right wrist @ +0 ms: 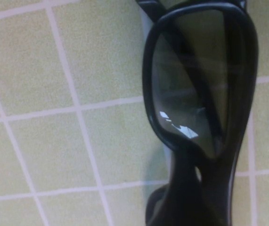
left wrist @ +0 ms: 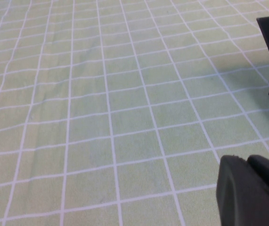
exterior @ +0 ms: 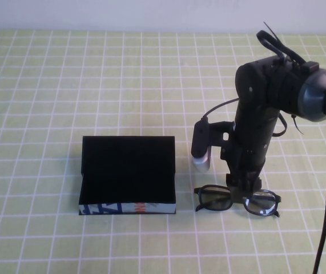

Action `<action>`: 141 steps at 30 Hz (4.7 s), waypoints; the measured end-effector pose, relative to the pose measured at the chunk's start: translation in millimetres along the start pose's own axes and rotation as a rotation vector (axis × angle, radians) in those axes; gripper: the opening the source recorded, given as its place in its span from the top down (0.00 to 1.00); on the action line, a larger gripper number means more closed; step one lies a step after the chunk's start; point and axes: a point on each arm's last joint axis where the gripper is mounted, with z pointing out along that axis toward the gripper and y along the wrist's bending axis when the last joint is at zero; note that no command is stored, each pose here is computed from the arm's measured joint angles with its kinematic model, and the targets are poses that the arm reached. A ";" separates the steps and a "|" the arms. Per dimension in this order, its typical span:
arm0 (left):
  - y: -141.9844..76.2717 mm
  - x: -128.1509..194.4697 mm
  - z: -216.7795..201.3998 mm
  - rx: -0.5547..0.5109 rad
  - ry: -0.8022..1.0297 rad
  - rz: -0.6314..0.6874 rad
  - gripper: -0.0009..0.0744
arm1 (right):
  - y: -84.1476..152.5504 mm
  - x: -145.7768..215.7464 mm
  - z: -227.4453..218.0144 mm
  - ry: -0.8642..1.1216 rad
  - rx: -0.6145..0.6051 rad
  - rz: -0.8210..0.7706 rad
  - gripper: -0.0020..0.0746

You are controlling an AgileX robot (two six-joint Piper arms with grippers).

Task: Return glasses to glasses case
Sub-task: Pick up the glasses from the table, then place the glasses in the glasses case

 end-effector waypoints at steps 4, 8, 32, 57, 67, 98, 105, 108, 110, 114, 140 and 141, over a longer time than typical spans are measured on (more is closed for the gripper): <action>0.0 0.0 0.0 0.000 0.000 0.000 0.99 | -1.6 -0.5 5.6 0.005 -0.007 0.001 0.46; 0.0 0.0 0.0 0.000 0.000 0.000 0.99 | -2.3 -0.7 8.7 0.010 -0.013 0.002 0.46; 0.0 0.0 0.0 0.000 0.000 0.000 0.99 | -1.0 0.3 4.4 0.015 -0.012 0.041 0.88; 0.0 0.0 0.0 0.000 0.000 0.000 0.99 | 67.7 -150.5 -38.0 -0.102 0.240 -0.320 0.88; 0.0 0.0 0.0 0.000 0.000 0.000 0.99 | 65.8 -166.9 -14.1 -0.070 0.238 -0.323 0.88; 0.0 0.0 0.0 0.000 0.000 0.000 0.99 | 70.1 -171.4 -16.4 -0.110 0.219 -0.174 0.89; 0.0 0.0 0.0 0.000 0.000 0.000 0.99 | 69.1 -173.1 -6.2 -0.099 0.197 -0.171 0.89; 0.0 0.0 0.0 0.000 0.000 0.000 0.99 | 68.6 -174.0 -0.2 -0.093 0.184 -0.169 0.89; 0.0 0.0 0.0 0.000 0.000 0.000 0.99 | 68.5 -174.3 1.8 -0.091 0.180 -0.168 0.89; 0.0 0.0 0.0 0.000 0.000 0.000 0.99 | 68.6 -174.4 1.8 -0.092 0.179 -0.168 0.89; 0.0 0.0 0.0 0.000 0.000 0.000 0.99 | 68.8 -167.6 -28.6 -0.122 0.257 -0.076 0.54; 0.0 0.0 0.0 0.000 0.000 0.000 0.99 | 68.6 -166.2 -33.5 -0.124 0.273 -0.060 0.55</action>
